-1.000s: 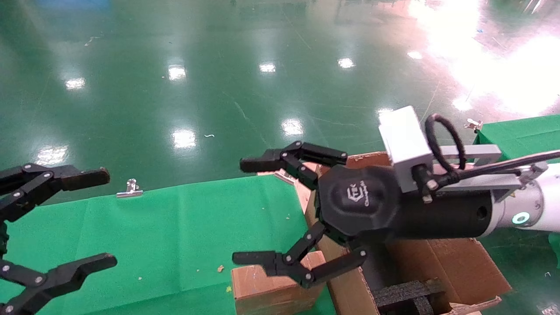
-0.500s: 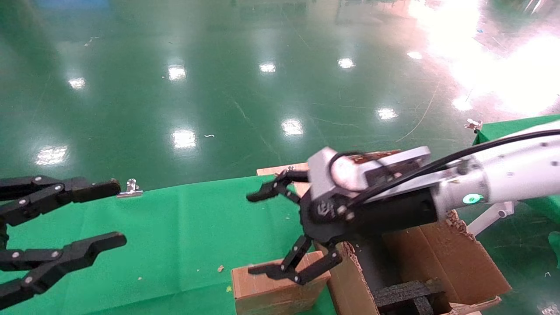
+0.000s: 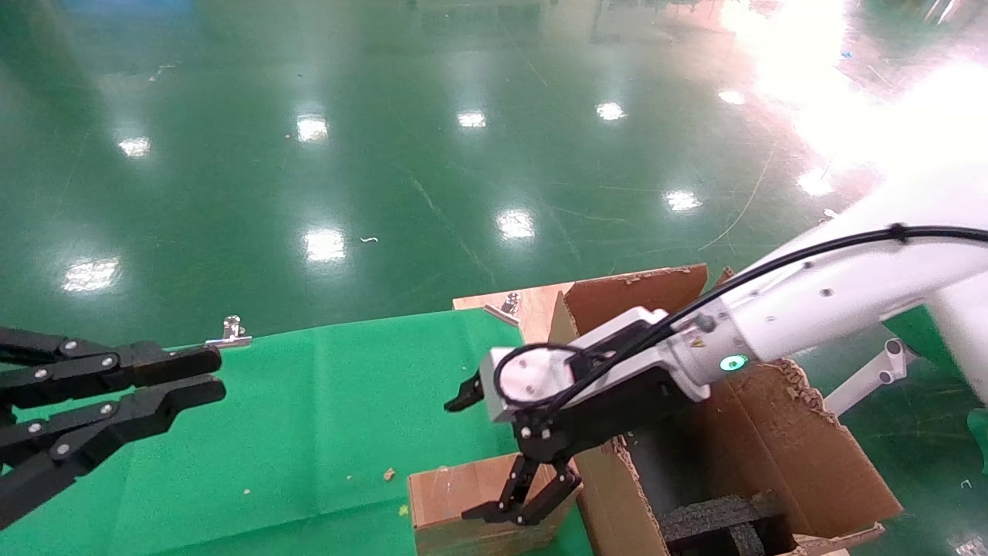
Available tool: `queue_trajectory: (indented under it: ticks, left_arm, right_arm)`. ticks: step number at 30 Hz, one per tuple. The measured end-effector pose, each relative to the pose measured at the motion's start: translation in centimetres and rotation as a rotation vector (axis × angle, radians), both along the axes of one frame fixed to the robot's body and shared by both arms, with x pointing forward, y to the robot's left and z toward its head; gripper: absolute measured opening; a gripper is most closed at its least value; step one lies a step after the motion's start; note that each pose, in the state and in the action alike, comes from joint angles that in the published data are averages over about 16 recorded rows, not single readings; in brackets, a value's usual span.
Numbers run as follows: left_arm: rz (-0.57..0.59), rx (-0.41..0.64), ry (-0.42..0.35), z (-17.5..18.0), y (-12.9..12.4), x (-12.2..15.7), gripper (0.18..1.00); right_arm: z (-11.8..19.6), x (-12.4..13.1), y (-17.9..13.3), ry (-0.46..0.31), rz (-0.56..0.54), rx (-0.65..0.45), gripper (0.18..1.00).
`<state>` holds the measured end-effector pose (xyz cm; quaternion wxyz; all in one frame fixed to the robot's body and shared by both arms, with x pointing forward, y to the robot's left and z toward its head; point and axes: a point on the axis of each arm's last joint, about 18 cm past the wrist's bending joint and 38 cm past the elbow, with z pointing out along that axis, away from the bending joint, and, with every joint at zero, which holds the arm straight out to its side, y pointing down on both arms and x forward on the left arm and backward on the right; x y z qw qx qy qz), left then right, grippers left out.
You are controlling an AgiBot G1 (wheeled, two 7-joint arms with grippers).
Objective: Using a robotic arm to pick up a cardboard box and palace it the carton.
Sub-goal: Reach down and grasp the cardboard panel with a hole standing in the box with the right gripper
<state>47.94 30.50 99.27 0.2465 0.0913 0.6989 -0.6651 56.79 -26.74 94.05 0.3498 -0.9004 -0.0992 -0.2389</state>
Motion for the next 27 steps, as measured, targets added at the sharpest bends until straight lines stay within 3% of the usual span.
queue_trajectory:
  ticks: [10,27]
  left_arm:
    - [0.0,0.0,0.0,0.0,0.0,0.0,0.219]
    - [0.0,0.0,0.0,0.0,0.0,0.0,0.191]
  right_arm:
    - [-1.5,1.6,0.2,0.005,0.0,-0.141,1.001]
    - [-2.2,2.6,0.9,0.0,0.03,-0.265,1.001]
